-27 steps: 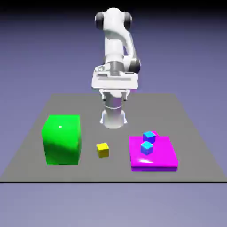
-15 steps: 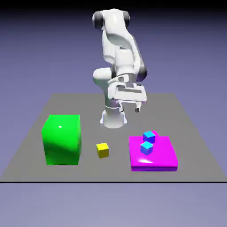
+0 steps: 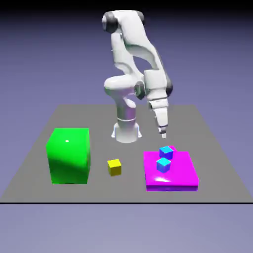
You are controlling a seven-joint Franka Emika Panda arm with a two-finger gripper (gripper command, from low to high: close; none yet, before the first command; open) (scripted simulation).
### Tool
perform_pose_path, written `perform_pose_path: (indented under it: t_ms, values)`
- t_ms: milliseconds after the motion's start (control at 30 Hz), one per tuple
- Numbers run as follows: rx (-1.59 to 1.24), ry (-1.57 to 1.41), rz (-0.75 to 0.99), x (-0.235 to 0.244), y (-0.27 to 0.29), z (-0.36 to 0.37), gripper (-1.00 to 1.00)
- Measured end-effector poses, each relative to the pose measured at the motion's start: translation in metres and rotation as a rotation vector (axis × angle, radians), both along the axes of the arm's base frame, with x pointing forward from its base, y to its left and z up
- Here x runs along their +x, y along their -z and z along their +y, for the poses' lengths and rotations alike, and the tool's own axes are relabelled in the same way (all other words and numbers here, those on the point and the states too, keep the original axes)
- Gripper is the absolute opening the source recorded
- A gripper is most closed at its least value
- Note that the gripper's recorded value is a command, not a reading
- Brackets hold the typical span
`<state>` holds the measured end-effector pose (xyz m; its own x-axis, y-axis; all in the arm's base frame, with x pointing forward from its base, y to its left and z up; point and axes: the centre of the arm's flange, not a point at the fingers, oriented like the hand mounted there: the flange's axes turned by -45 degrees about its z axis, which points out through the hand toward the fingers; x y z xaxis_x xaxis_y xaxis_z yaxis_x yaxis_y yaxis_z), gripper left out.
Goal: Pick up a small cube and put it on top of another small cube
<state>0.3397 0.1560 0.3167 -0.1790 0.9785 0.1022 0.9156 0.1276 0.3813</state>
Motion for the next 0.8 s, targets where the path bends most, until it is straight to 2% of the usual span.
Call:
perform_pose_path:
  t_ms: [800]
  values:
    - [-0.407, -1.394, 0.107, -0.112, 0.104, 0.073, 0.00]
